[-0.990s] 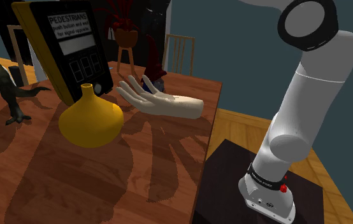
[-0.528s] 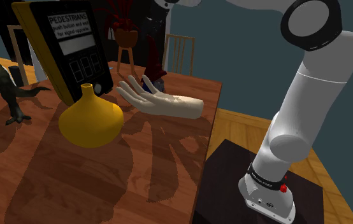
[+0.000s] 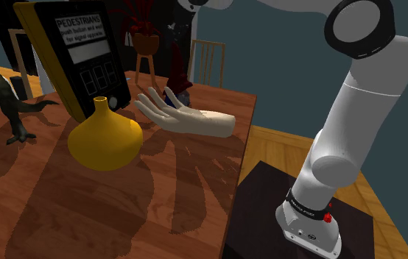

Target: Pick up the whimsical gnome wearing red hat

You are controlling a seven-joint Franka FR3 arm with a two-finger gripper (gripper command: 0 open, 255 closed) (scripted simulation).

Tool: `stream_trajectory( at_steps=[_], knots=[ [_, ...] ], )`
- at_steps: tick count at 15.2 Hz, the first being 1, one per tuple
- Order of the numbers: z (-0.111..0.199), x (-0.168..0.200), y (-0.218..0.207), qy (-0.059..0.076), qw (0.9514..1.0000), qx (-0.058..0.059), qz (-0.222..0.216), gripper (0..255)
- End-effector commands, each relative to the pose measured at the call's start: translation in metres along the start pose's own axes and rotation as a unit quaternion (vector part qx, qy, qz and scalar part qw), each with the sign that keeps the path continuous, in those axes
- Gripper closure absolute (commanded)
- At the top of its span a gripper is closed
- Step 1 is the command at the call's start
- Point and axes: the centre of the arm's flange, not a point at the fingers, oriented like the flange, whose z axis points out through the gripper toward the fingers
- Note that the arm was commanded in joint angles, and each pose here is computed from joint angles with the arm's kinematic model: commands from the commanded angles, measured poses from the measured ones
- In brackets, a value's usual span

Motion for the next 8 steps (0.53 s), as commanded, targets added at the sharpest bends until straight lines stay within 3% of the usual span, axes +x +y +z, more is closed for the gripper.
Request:
stream_trajectory(
  at_steps=[1, 8],
  knots=[
    [0.001, 0.000, 0.000, -0.001, 1.0000, 0.000, 0.000, 255],
    [-0.023, 0.013, 0.003, -0.001, 1.0000, 0.000, 0.000, 255]
  ],
)
